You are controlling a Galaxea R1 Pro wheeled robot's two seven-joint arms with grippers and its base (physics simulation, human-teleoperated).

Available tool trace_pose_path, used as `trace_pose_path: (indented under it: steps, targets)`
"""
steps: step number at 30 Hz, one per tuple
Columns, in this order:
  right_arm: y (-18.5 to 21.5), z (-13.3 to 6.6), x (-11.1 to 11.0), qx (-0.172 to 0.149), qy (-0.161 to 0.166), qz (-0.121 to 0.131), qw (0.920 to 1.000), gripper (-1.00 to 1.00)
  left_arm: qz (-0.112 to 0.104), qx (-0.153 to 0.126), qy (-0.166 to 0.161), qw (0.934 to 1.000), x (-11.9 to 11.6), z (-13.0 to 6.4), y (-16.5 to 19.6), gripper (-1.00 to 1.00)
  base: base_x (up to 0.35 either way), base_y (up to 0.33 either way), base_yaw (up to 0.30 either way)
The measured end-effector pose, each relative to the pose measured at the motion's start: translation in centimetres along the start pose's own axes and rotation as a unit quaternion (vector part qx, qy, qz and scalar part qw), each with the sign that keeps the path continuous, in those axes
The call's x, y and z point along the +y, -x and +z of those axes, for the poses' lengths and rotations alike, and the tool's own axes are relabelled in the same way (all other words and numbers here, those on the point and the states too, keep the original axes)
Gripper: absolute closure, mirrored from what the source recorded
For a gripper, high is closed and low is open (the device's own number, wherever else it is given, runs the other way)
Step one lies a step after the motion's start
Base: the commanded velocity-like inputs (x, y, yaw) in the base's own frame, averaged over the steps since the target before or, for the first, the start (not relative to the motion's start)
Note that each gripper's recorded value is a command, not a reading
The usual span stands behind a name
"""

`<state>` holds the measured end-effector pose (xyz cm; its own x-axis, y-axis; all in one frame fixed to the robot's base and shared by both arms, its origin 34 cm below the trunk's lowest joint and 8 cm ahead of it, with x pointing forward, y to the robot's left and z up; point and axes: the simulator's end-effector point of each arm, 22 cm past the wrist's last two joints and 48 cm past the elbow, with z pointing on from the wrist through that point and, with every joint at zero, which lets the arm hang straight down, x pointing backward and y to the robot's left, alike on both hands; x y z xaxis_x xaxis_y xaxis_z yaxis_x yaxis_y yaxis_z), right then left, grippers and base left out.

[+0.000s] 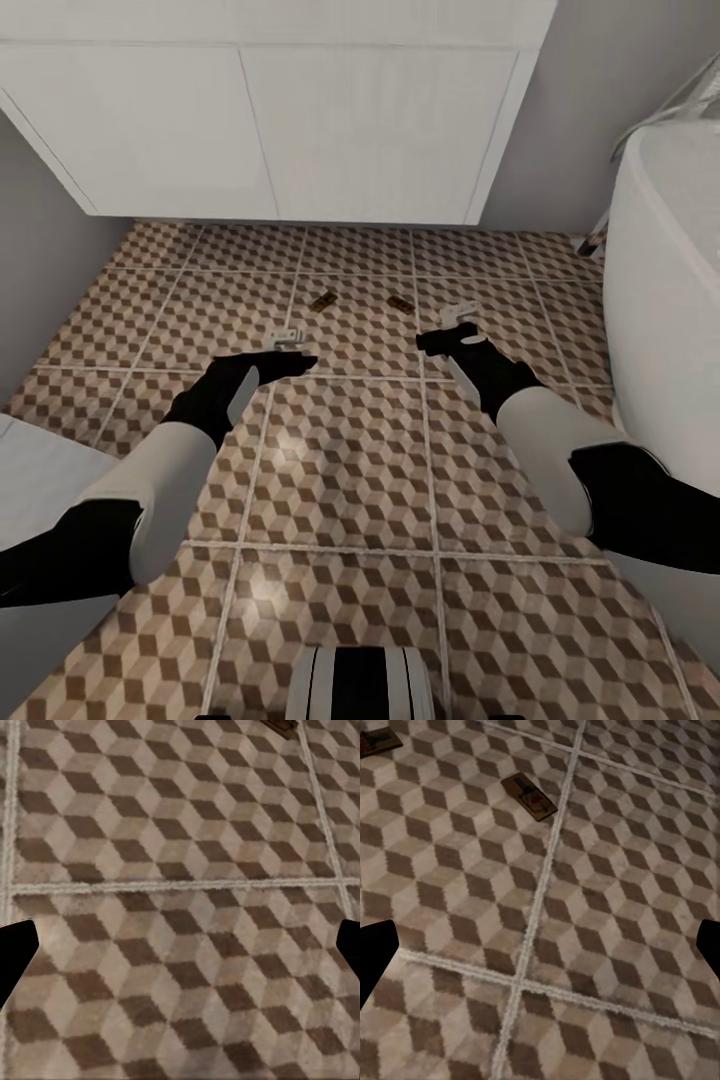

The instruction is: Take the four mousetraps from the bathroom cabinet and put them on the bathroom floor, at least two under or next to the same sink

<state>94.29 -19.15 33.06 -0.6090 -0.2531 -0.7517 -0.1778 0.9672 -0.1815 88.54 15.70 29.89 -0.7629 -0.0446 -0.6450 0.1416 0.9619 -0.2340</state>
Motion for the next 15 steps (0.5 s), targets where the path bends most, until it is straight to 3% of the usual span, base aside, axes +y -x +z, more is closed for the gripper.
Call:
trace_pose_path:
  steps: [5, 15]
  targets:
    - [-0.6, -0.6, 0.1, -0.002, 0.002, -0.001, 1.0000, -1.00, -0.001, 0.004, 0.001, 1.0000, -0.1, -0.7, -1.0, -1.00, 0.000, 0.000, 0.000]
    - [-1.2, -2.1, 0.0, -0.016, 0.005, -0.004, 0.9999, -1.00, 0.004, -0.021, 0.003, 0.9998, -0.3, -2.3, -0.8, -1.00, 0.000, 0.000, 0.000]
